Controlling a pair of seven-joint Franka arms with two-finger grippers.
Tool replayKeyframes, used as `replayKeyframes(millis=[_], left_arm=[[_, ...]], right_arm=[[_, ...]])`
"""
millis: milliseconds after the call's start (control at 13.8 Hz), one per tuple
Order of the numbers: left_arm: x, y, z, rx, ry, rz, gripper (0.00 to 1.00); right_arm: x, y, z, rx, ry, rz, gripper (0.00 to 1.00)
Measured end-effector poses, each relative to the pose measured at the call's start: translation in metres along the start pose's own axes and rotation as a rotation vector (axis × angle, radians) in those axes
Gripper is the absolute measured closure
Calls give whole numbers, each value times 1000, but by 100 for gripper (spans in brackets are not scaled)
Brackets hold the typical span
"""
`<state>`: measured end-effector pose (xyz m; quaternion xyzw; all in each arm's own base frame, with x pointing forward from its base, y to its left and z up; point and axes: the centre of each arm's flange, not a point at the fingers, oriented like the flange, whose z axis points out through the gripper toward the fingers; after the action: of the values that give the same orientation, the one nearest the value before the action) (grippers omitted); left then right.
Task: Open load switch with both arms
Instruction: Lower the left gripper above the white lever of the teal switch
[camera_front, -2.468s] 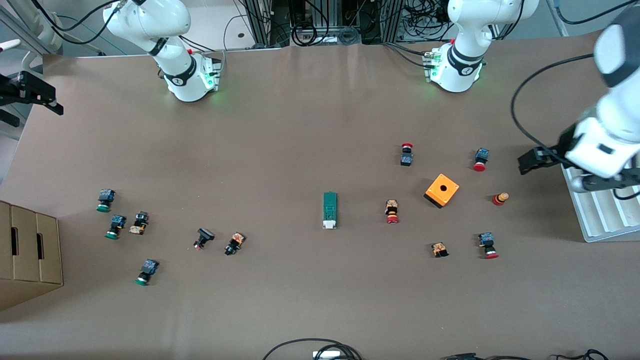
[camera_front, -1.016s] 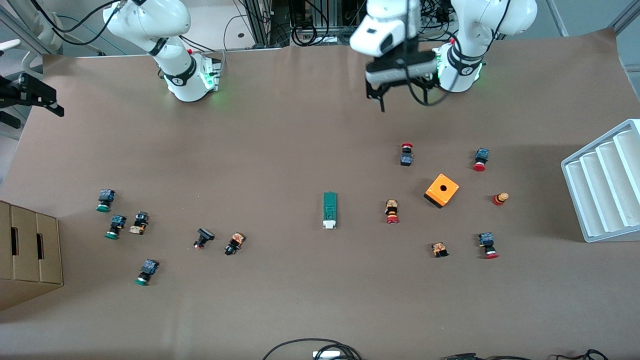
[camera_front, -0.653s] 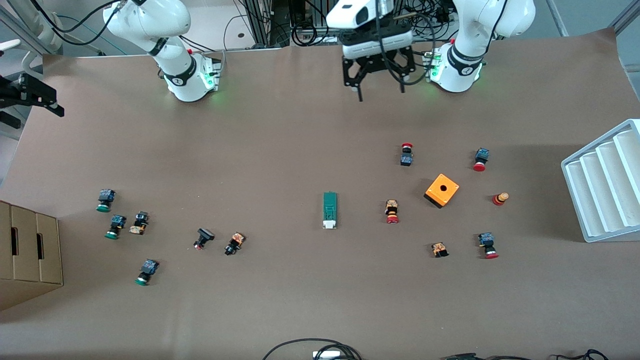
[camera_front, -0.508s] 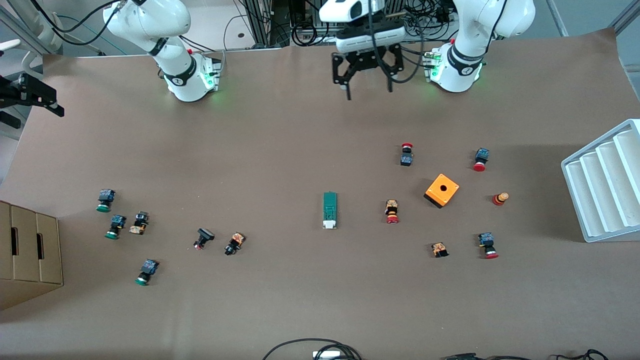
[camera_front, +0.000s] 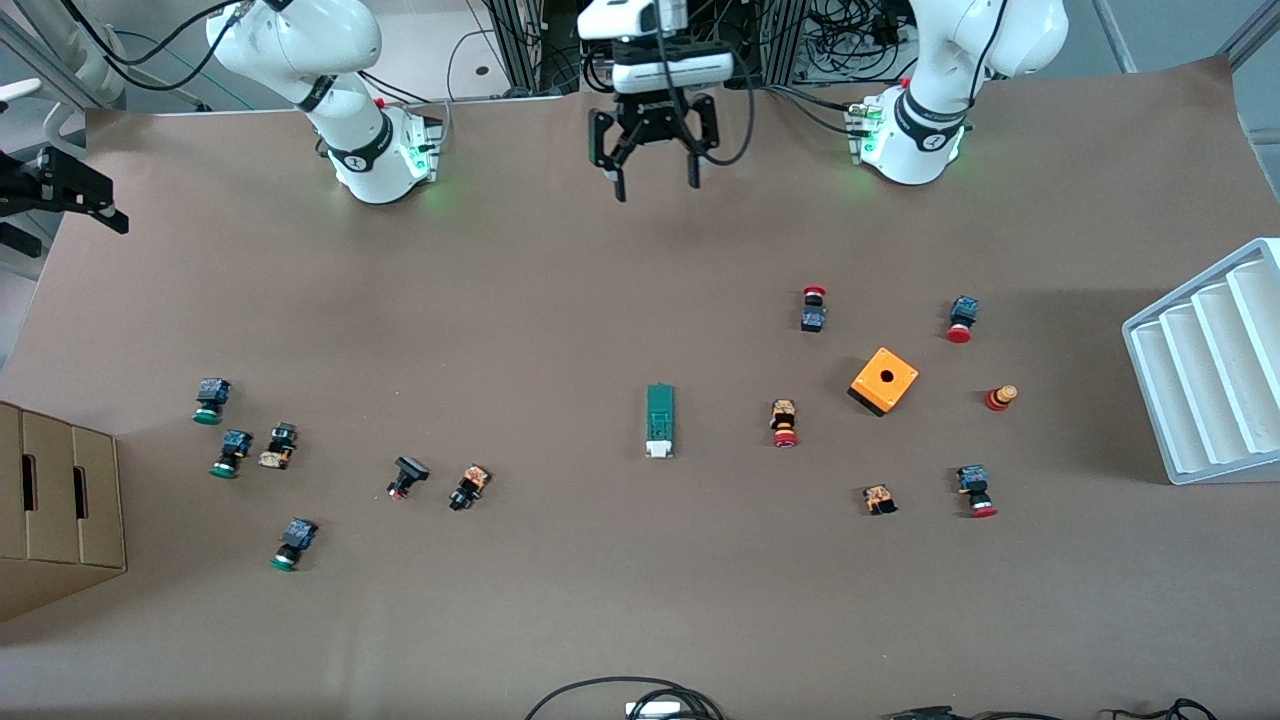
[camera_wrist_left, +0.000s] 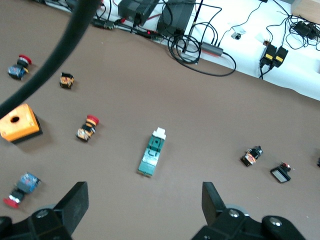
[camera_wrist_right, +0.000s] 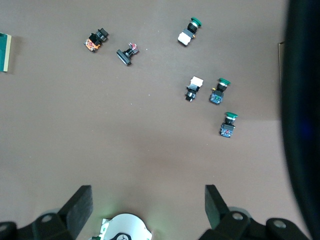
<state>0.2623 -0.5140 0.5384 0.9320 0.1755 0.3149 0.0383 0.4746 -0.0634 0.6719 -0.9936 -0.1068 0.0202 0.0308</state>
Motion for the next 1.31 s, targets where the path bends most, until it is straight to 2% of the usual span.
replayKeyframes(millis=[436, 799, 1089, 1307], left_arm=[[-63, -16, 9, -18, 81, -56, 0], [-98, -49, 60, -95, 231, -82, 0], [-107, -60, 93, -128, 297, -95, 0], [-111, -60, 121, -146, 314, -100, 0]], right_arm=[[0, 0, 0, 0, -1, 0, 0], [2, 1, 3, 1, -5, 0, 0], [5, 1, 6, 2, -11, 1, 0], [5, 2, 6, 1, -8, 1, 0]])
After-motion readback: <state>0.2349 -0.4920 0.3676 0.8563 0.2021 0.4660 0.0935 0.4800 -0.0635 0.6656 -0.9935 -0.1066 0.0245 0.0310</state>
